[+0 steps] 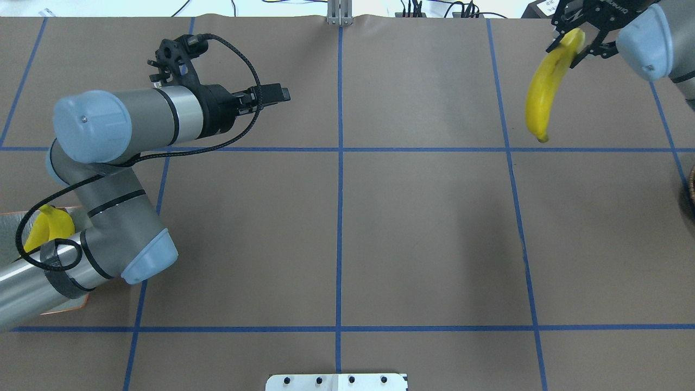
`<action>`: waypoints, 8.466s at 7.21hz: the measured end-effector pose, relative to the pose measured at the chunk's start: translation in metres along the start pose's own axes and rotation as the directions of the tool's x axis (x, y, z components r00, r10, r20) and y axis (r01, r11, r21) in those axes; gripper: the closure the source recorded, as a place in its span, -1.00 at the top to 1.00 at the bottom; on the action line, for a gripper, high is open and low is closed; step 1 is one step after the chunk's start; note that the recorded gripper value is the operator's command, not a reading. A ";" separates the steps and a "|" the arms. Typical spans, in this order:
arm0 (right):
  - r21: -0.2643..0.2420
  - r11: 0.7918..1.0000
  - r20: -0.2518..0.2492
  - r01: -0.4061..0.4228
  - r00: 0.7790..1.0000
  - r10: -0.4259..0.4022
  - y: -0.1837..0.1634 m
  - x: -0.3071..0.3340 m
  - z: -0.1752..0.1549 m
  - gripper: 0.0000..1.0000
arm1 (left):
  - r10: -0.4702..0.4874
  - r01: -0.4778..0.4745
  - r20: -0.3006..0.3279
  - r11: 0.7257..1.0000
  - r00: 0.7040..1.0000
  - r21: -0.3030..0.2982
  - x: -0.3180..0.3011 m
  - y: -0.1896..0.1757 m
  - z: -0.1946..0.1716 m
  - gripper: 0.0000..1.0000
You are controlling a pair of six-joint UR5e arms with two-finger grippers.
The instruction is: Transfer all bananas from basket to plate
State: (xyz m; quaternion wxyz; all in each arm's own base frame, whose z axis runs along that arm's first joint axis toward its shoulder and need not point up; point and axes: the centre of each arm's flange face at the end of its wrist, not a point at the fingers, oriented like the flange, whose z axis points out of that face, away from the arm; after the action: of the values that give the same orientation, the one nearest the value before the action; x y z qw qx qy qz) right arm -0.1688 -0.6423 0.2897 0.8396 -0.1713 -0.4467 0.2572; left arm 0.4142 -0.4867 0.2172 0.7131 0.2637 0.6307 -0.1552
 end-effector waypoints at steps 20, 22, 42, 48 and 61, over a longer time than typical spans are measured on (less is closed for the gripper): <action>-0.192 0.978 0.034 -0.077 0.996 0.085 0.161 -0.126 0.080 -1.00 | -0.083 0.054 -0.394 0.995 0.915 -0.084 0.104 0.109 0.031 0.99; -0.194 0.978 0.034 -0.078 0.996 0.086 0.162 -0.126 0.080 -1.00 | -0.090 0.064 -0.402 0.995 0.911 -0.078 0.114 0.117 0.032 0.99; -0.219 0.976 0.104 0.021 0.995 0.002 0.178 -0.113 0.089 1.00 | -0.135 0.108 -0.401 0.990 0.906 -0.091 0.117 0.115 0.031 -1.00; -0.023 1.000 0.157 -0.010 0.987 0.014 0.134 -0.102 0.052 1.00 | -0.088 0.091 -0.214 0.996 0.973 0.001 -0.025 0.037 -0.077 -1.00; 0.151 0.988 0.138 0.003 0.990 -0.024 0.120 -0.071 0.066 1.00 | 0.556 -0.618 0.518 0.783 0.650 -0.066 -0.258 0.081 -0.278 -1.00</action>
State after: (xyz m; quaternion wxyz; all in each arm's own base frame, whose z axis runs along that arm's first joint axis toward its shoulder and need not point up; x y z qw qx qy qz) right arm -0.2911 -0.5826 0.2169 0.8187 -0.0860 -0.4846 0.2959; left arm 0.1909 -0.2905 0.4667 0.8482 0.4440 0.2883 -0.0164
